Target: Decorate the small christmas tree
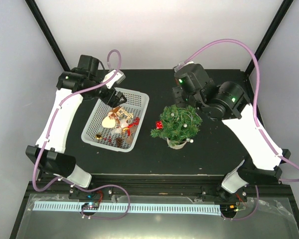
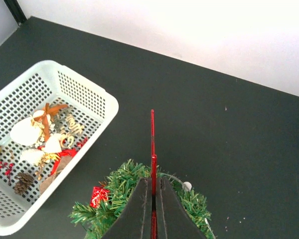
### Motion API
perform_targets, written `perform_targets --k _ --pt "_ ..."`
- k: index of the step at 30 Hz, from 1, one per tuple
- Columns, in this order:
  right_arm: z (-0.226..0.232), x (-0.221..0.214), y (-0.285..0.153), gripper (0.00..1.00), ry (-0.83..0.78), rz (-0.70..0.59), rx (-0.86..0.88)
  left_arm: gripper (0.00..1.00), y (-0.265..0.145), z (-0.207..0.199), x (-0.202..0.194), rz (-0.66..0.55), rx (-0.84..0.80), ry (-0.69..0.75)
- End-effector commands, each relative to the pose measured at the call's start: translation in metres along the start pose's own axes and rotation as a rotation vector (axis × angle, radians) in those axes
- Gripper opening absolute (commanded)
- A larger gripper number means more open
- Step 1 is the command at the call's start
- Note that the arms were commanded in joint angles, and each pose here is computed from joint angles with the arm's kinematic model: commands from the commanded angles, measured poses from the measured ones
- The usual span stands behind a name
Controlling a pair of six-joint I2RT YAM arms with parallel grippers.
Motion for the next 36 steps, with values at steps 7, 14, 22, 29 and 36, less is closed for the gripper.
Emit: perform_targets --k 7,14,22,29,36 --pt "0.012 -0.001 0.016 0.01 -0.056 0.016 0.008 0.84 0.007 0.007 0.006 0.005 0.044 0.004" --pt "0.016 -0.010 0.023 0.01 -0.061 0.067 0.026 0.84 0.008 0.007 0.006 0.010 0.047 0.004" --pt "0.019 -0.019 0.026 0.01 -0.076 0.110 0.038 0.84 0.008 0.008 0.006 0.012 0.050 0.003" --pt "0.019 -0.022 0.029 0.01 -0.078 0.122 0.030 0.84 0.007 0.007 0.005 0.013 0.053 0.005" --pt "0.019 -0.026 0.034 0.01 -0.076 0.128 0.001 0.84 0.005 0.005 0.004 0.014 0.057 0.005"
Point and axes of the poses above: each gripper's point midway between its finger pads, its own y axis out along the fingers, its own z axis along the line the jaws close on, x = y × z, the point moved 10 cm from there along -y, back along the fingers, and after that the axes turned 4 degrees about y, right-handed, at the moved point
